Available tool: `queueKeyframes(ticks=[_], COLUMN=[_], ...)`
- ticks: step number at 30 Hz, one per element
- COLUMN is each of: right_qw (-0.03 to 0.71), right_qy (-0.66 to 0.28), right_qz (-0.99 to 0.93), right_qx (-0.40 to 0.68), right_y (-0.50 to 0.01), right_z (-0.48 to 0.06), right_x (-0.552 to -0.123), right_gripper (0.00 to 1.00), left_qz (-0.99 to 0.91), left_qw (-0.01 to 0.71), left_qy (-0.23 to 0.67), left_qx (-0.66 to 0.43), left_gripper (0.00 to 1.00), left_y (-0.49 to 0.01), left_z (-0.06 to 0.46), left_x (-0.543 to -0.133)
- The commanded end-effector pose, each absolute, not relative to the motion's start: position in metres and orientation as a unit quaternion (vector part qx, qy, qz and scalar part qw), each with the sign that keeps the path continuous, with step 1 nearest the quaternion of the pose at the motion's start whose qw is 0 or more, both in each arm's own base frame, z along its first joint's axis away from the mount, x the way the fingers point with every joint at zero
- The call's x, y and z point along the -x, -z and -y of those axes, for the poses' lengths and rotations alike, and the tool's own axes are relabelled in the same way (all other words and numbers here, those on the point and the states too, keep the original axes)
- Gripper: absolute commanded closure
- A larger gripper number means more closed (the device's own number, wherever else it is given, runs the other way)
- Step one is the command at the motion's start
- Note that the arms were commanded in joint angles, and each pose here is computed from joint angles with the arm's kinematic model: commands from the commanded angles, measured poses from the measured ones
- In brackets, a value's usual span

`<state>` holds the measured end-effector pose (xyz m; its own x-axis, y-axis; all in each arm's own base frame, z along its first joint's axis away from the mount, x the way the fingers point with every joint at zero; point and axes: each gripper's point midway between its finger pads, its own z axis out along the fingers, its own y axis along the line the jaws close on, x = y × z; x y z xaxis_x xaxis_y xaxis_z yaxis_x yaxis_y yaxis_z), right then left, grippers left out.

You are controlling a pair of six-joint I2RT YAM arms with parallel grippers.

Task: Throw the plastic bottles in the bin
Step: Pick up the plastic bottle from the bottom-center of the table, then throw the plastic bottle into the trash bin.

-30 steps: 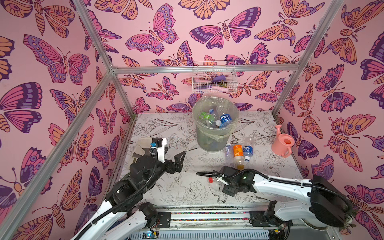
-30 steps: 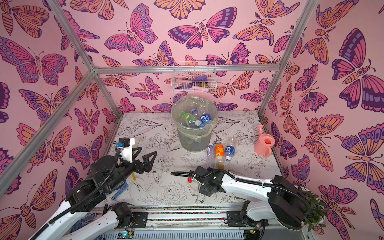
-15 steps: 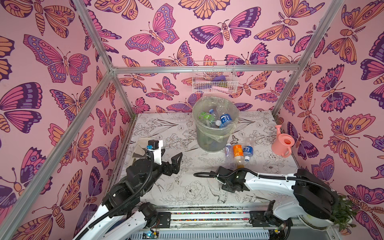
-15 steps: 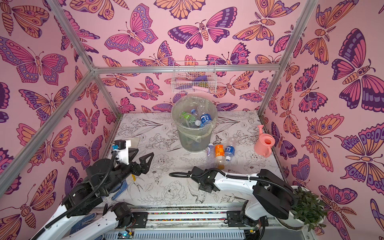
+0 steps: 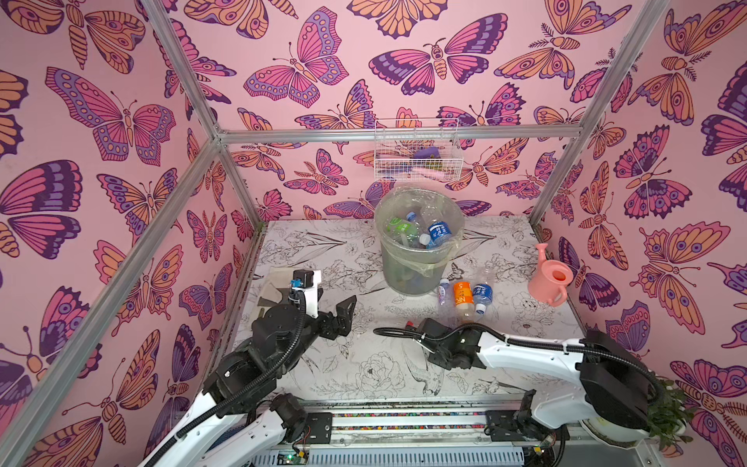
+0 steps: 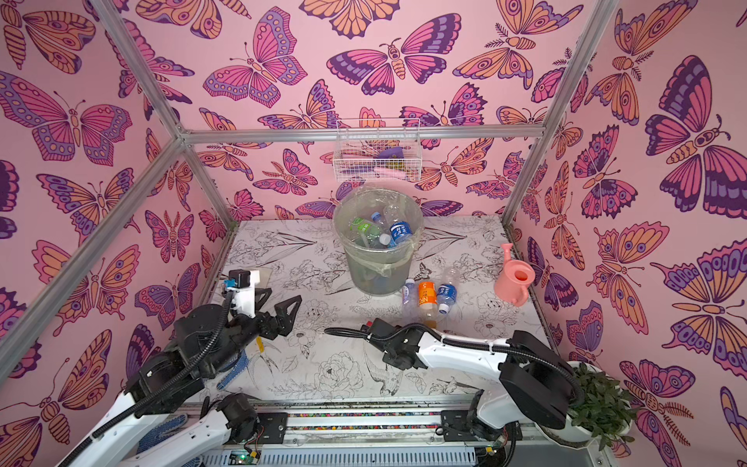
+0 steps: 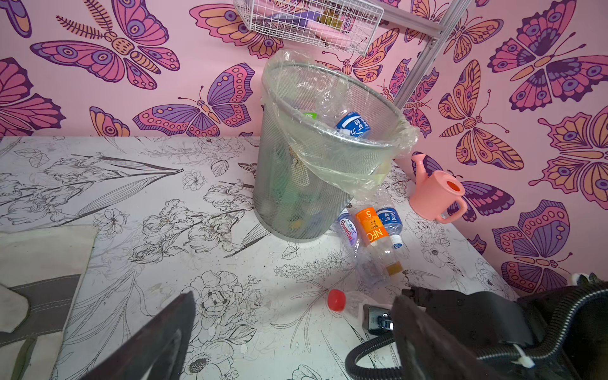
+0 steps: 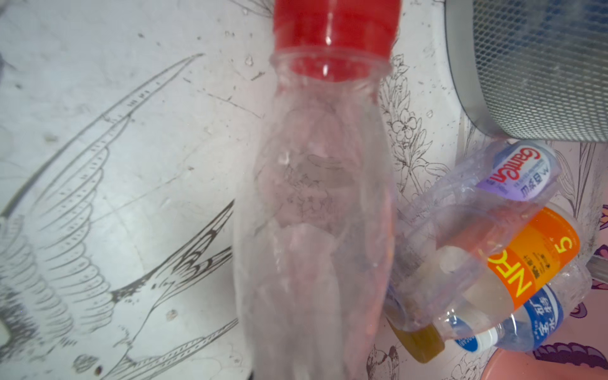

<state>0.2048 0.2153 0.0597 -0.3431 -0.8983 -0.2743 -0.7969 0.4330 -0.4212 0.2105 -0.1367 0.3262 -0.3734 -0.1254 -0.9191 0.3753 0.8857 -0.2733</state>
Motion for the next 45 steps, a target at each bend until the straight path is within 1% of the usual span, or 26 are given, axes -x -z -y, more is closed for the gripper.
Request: queueKeyframes(ticks=[1,4,6,11,16,19,27,31,38,45], right_qw=[0.261,0.283,0.298,0.352,0.444,0.496,0.595,0.631,0.678,0.709], right_qy=[0.076,0.053,0.033,-0.043,-0.134,-0.162,-0.173,-0.183,-0.179,-0.169], right_qz=[-0.818,-0.82,-0.822,-0.818,-0.788,-0.765,-0.711,-0.681,-0.643,-0.621], right_qx=[0.507,0.495,0.484,0.452,0.405,0.378,0.332,0.324,0.31,0.288], right_y=[-0.086,-0.107,-0.123,-0.179,-0.254,-0.302,-0.415,-0.458,-0.514,-0.55], right_z=[-0.221,-0.223,-0.224,-0.225,-0.221,-0.211,-0.189,-0.186,-0.183,-0.184], right_x=[-0.201,-0.199,-0.196,-0.184,-0.173,-0.17,-0.172,-0.17,-0.172,-0.18], right_gripper=[0.95,0.97,1.0,1.0,1.0,1.0,1.0,1.0,1.0,1.0], left_qz=[-0.795,-0.796,-0.796,-0.797,-0.801,-0.804,-0.811,-0.816,-0.826,-0.829], left_qw=[0.555,0.554,0.553,0.551,0.545,0.541,0.528,0.521,0.508,0.502], left_qy=[0.231,0.23,0.23,0.232,0.232,0.233,0.239,0.238,0.234,0.24], left_qx=[-0.081,-0.083,-0.084,-0.083,-0.085,-0.086,-0.085,-0.077,-0.069,-0.063], left_gripper=[0.06,0.06,0.06,0.06,0.07,0.07,0.07,0.07,0.08,0.08], left_y=[-0.334,-0.335,-0.336,-0.335,-0.331,-0.329,-0.322,-0.312,-0.293,-0.284], left_z=[0.138,0.14,0.141,0.142,0.145,0.148,0.158,0.158,0.16,0.16], left_x=[-0.21,-0.211,-0.212,-0.212,-0.213,-0.216,-0.222,-0.223,-0.226,-0.225])
